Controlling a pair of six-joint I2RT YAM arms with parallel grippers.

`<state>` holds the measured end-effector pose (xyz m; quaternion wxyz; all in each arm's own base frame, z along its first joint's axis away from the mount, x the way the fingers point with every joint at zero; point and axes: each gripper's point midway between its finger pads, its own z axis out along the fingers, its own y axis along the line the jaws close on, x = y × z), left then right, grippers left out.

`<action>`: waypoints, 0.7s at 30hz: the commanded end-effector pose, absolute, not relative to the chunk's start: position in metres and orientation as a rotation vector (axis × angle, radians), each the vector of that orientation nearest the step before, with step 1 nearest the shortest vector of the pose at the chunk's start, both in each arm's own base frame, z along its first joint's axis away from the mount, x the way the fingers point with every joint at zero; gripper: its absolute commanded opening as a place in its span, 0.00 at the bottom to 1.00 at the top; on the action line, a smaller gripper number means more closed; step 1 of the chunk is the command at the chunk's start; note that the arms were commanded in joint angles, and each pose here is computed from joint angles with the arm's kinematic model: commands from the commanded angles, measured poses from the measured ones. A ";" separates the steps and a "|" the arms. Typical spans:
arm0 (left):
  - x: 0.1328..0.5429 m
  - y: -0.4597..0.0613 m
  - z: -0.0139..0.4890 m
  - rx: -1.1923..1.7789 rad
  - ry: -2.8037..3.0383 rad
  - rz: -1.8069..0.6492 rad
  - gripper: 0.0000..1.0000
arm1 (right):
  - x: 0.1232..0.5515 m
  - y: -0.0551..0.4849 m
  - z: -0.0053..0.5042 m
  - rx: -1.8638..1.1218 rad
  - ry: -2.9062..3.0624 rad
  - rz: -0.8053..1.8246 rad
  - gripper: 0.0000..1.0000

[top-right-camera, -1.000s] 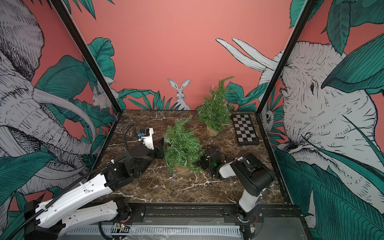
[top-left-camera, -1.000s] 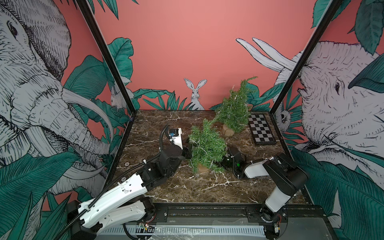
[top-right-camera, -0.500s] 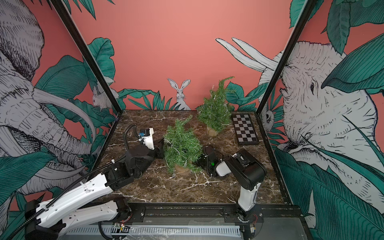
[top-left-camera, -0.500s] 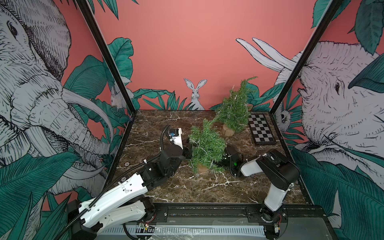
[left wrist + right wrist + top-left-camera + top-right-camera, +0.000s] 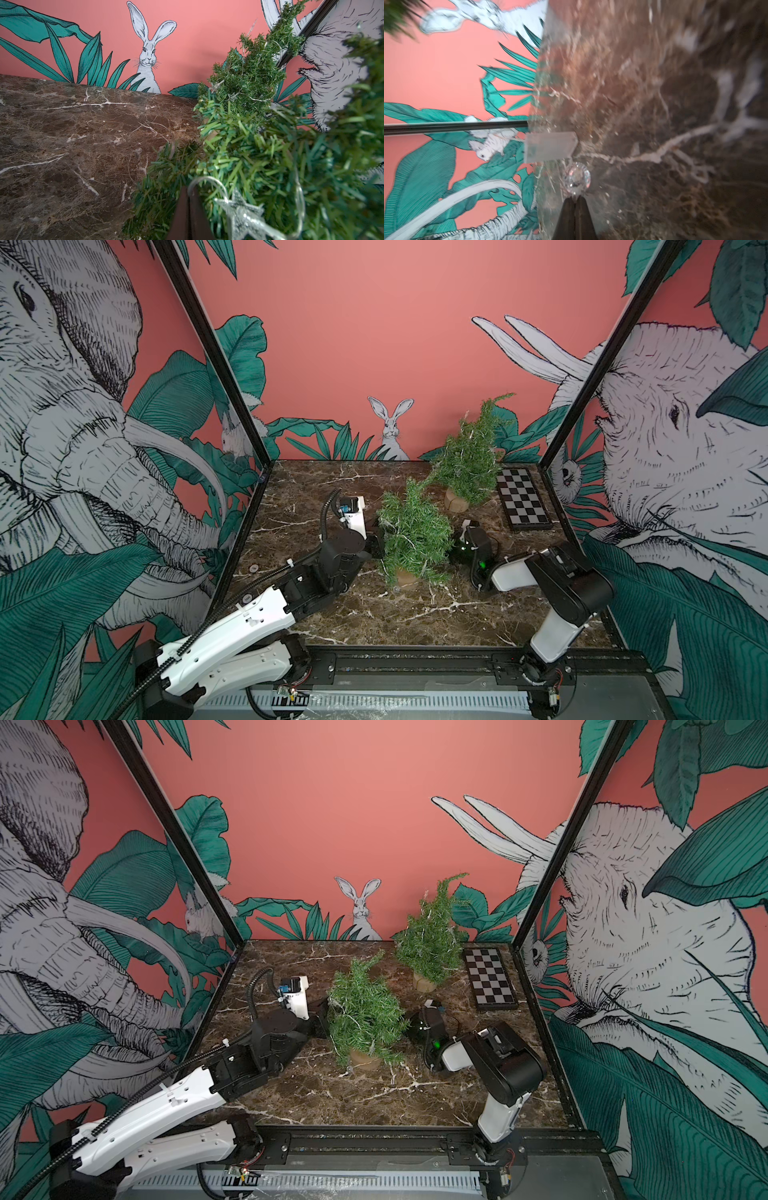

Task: Wrap string light around the christmas tree
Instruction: Wrap the light string around the Christmas tree.

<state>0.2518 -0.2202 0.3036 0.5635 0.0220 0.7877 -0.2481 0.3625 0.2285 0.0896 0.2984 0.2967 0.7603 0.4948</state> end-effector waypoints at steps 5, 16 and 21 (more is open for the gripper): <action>0.250 -0.214 0.314 0.017 1.825 -0.616 0.00 | 0.364 0.206 0.179 0.634 1.813 1.236 0.00; 0.249 -0.215 0.314 0.022 1.820 -0.631 0.00 | 0.332 0.170 0.267 0.428 1.718 0.994 0.00; 0.249 -0.217 0.316 0.029 1.815 -0.634 0.00 | 0.316 0.165 0.284 0.382 1.682 0.958 0.00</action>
